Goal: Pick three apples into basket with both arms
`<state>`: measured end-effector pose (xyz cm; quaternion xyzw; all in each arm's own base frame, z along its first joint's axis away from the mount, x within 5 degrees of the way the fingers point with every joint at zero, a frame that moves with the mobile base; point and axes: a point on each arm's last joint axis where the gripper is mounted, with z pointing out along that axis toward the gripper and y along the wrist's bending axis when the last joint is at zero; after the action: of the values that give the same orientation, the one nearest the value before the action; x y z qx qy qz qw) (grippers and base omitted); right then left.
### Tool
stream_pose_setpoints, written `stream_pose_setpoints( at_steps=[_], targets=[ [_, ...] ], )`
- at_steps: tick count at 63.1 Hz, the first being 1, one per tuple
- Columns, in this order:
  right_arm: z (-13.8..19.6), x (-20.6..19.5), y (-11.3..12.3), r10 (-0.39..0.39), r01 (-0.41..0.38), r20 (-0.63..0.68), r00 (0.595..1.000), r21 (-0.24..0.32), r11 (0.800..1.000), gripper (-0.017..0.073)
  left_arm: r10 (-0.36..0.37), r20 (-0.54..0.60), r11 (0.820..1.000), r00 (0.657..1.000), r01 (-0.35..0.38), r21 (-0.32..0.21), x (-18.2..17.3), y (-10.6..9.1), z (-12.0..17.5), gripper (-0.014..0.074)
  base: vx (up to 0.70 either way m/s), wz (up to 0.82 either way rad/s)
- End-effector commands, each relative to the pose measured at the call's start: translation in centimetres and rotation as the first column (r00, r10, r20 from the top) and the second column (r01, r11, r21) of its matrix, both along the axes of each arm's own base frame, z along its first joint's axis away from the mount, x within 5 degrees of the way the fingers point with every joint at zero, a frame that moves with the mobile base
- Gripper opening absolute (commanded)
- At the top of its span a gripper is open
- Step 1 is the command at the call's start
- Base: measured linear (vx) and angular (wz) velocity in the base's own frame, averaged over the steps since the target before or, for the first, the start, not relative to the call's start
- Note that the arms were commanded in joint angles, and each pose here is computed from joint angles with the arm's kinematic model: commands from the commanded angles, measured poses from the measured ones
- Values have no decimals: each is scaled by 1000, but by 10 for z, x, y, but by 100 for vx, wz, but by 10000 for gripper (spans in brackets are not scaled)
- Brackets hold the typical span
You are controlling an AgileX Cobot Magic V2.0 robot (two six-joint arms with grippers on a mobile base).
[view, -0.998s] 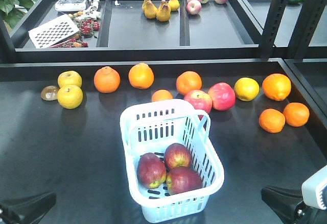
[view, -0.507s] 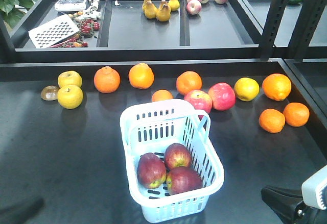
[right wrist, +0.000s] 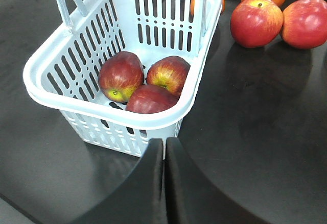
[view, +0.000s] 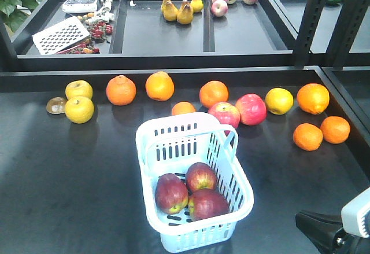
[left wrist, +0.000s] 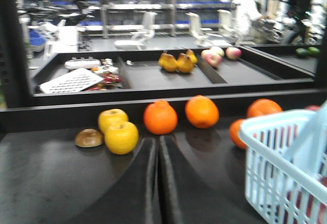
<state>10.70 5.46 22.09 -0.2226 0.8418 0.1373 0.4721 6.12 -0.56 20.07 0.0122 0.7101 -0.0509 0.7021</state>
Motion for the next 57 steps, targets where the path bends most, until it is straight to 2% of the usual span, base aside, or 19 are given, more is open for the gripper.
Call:
stream_pose_setpoints(
  at_steps=[1,5,9,57],
  targets=[
    [12,5,-1,-30,29,64,997,18,999,-7,41,26,996,999,-39,-85,-2,3,-1,-6,0,0],
    [12,5,-1,-30,29,64,997,18,999,-7,57,19,988,998,-54,-142,-4,4,-2,-6,0,0],
    [12,5,-1,-30,29,64,997,18,999,-7,64,12,984,998,-61,-169,-5,4,-3,-6,0,0],
    [12,5,-1,-30,29,64,997,18,999,-7,68,7,983,998,-66,-173,-5,5,-3,-6,0,0]
  ],
)
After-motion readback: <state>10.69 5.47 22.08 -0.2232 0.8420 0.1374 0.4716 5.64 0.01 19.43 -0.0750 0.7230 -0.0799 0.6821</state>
